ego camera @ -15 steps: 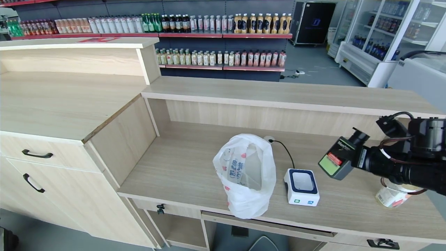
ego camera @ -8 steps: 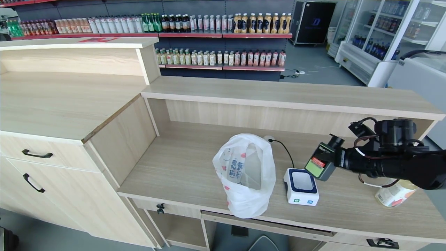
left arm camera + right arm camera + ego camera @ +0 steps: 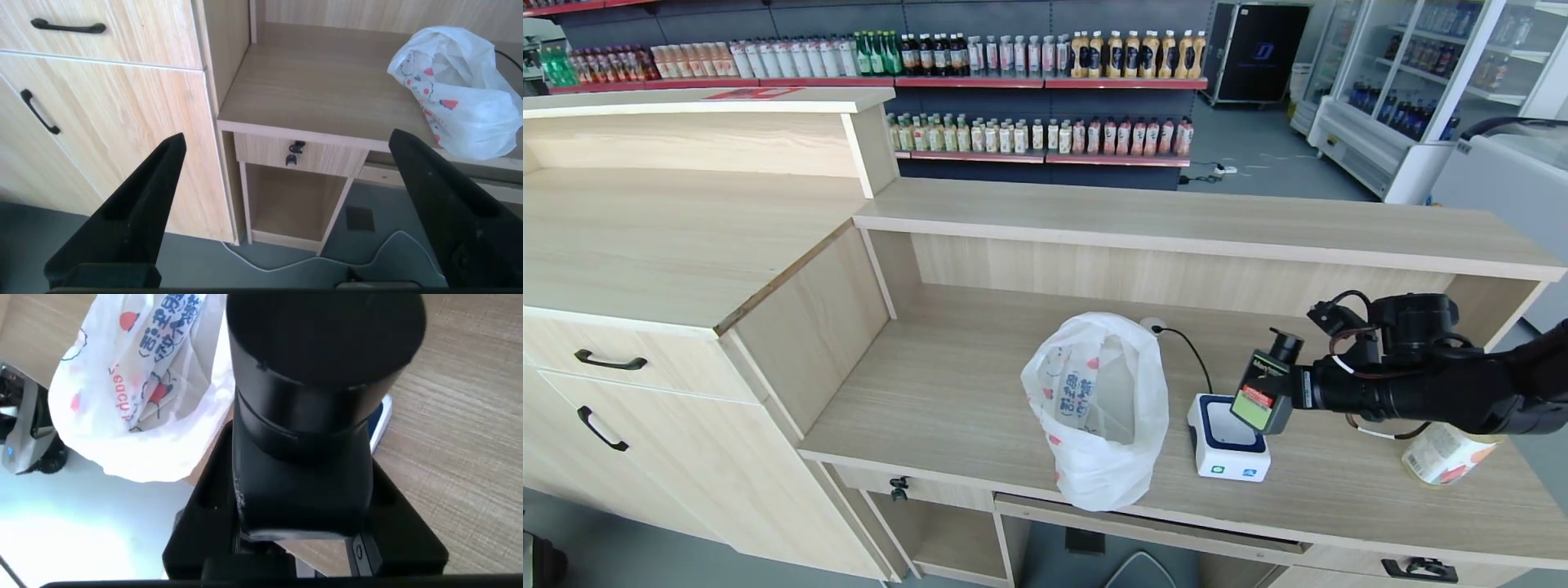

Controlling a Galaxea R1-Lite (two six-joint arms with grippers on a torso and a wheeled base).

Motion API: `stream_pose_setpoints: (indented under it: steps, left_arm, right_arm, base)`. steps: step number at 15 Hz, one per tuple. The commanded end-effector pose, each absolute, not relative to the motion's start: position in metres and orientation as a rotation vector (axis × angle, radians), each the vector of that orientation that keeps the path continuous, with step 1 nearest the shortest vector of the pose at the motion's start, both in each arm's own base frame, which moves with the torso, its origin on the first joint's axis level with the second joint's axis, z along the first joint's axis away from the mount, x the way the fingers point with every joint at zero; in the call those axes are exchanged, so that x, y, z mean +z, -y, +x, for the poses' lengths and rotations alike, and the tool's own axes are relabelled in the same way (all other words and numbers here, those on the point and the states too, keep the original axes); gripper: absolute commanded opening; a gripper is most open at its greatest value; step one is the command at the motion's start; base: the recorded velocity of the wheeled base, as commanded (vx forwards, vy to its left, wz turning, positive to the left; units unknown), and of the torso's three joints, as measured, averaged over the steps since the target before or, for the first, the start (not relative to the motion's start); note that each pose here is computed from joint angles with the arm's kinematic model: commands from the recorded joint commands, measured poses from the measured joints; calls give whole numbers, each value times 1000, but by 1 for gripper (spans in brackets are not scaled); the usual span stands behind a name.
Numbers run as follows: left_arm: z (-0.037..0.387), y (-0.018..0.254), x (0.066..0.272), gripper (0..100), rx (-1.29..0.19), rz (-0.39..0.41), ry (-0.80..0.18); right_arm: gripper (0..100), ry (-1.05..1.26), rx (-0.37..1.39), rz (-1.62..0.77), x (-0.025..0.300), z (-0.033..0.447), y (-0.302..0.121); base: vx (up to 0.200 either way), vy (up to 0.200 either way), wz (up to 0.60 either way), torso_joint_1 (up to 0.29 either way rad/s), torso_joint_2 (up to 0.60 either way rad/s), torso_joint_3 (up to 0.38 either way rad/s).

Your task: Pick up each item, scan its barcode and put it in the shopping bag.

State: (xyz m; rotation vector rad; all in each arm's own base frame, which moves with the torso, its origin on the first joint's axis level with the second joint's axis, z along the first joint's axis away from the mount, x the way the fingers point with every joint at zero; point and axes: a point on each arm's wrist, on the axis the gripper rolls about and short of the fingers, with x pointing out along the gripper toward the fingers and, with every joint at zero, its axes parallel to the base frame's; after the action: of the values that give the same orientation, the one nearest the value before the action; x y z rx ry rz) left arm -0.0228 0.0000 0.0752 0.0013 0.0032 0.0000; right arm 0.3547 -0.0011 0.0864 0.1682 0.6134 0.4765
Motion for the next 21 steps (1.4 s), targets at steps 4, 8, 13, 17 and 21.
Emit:
stream_pose_setpoints:
  steps: [4,8,13,17,21]
  left_arm:
    - [-23,0,75,100,0,2,-3]
    - [-23,0,75,100,0,2,-3]
    - [-23,0,75,100,0,2,-3]
    - [-23,0,75,100,0,2,-3]
    - [-23,0,75,100,0,2,-3]
  right_arm:
    - [0,-627,490,173,76,365,-1]
    - [0,-607,545,187,75,368,-5]
    - [0,-596,569,182,68,374,-14]
    - [0,-586,595,170,66,382,-24]
    - [0,-588,601,172,63,386,-28]
  base:
    - [0,0,0,0,0,0]
    - [0,0,0,0,0,0]
    - [0,0,0,0,0,0]
    - [0,0,0,0,0,0]
    - [0,0,0,0,0,0]
